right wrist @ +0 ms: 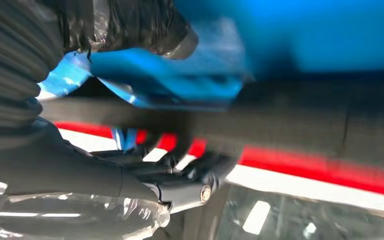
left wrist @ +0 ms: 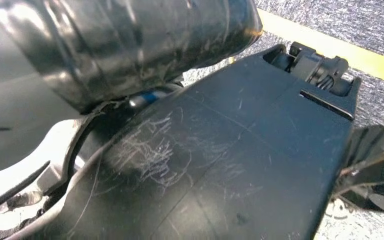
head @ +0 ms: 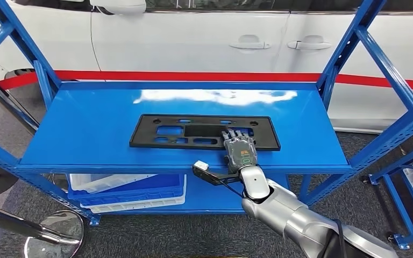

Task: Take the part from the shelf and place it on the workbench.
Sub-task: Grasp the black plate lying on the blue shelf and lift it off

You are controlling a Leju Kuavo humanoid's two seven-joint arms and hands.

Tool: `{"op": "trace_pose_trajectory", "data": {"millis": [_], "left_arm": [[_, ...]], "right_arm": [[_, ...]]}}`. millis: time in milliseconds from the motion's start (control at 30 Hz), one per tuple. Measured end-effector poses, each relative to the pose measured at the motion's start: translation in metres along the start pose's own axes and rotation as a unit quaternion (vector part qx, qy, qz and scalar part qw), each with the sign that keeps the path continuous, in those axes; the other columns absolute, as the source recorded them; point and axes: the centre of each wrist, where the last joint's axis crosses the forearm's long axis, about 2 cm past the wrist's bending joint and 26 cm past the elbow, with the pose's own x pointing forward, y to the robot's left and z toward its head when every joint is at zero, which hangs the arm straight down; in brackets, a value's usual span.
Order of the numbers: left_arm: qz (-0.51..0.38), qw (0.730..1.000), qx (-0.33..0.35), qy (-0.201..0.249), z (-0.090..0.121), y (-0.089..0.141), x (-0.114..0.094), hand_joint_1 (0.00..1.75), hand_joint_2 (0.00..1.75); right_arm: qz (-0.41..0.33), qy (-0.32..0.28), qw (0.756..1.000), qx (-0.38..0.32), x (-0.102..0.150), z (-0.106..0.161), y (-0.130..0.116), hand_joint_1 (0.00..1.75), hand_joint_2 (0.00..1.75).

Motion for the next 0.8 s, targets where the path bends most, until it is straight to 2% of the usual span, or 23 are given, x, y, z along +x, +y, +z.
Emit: {"op": "trace_pose_trajectory", "data": {"millis": [233,600,800], "left_arm": [[0.006,1.0,-0.023,0.001,0.0,-0.001,0.001,0.0,0.0],[-0.024,1.0,0.001,-0.017,0.0,0.001,0.001,0.0,0.0],[-0.027,0.999,-0.021,-0.018,0.0,0.001,0.001,0.0,0.0]], "right_arm": [[-0.009,-0.024,1.0,-0.01,-0.001,-0.002,-0.003,1.75,1.75],[-0.045,-0.033,0.997,-0.048,-0.005,0.005,0.0,1.75,1.75],[-0.068,-0.04,0.994,-0.069,-0.012,0.007,-0.003,1.75,1.75]]}}
